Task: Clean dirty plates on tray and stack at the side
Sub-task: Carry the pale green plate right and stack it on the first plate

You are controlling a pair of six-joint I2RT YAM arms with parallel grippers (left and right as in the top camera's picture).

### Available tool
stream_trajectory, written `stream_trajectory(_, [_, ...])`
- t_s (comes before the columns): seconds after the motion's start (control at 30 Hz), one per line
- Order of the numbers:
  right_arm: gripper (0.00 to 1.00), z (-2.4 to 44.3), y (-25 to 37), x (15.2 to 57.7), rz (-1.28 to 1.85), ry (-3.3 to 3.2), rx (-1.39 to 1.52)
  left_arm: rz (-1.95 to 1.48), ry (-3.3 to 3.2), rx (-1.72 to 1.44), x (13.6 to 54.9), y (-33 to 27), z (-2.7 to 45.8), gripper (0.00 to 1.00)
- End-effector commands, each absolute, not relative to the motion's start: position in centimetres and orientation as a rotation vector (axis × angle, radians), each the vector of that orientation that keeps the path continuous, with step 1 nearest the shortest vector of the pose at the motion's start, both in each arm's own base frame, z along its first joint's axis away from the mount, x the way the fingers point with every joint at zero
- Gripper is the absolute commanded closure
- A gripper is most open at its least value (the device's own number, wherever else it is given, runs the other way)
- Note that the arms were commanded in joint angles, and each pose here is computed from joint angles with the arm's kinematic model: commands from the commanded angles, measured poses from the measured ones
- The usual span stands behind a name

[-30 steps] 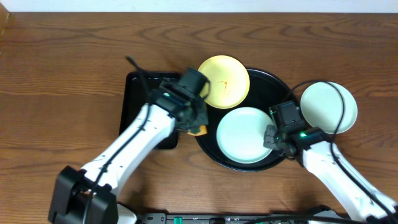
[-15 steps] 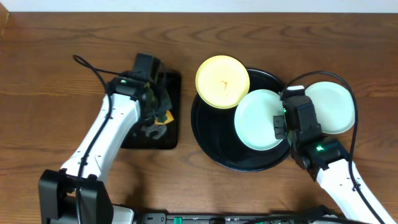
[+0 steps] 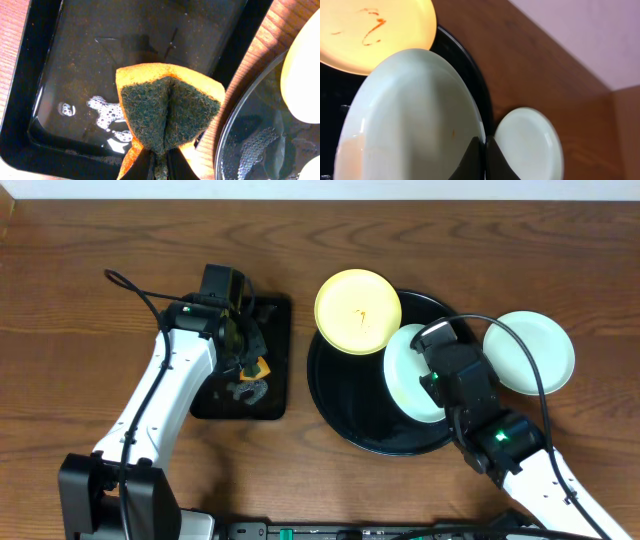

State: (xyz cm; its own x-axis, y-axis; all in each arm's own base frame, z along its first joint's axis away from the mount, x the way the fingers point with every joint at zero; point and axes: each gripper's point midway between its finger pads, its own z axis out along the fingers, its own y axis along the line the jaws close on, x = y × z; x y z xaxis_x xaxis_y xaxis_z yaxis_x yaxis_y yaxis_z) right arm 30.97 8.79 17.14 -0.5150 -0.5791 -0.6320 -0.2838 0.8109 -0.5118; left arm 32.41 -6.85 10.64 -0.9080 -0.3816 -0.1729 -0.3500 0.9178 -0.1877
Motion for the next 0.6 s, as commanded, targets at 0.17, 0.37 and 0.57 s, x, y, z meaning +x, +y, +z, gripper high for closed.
stream_trajectory(0.17, [0.99,22.5,9.0,31.8,-0.65,1.926,-0.732,-0.205,2.869,-0.537,32.2,-6.4,10.8,0.92])
stream_trajectory(0.37, [0.99,23.9,9.0,32.1,-0.732,1.866,-0.73,-0.205,2.869,-0.538,32.2,-6.4,10.8,0.92])
stream_trajectory(0.57, [0.99,24.0,8.6,32.2,-0.682,1.889,-0.616,-0.205,2.869,-0.538,32.2,-6.4,10.8,0.92])
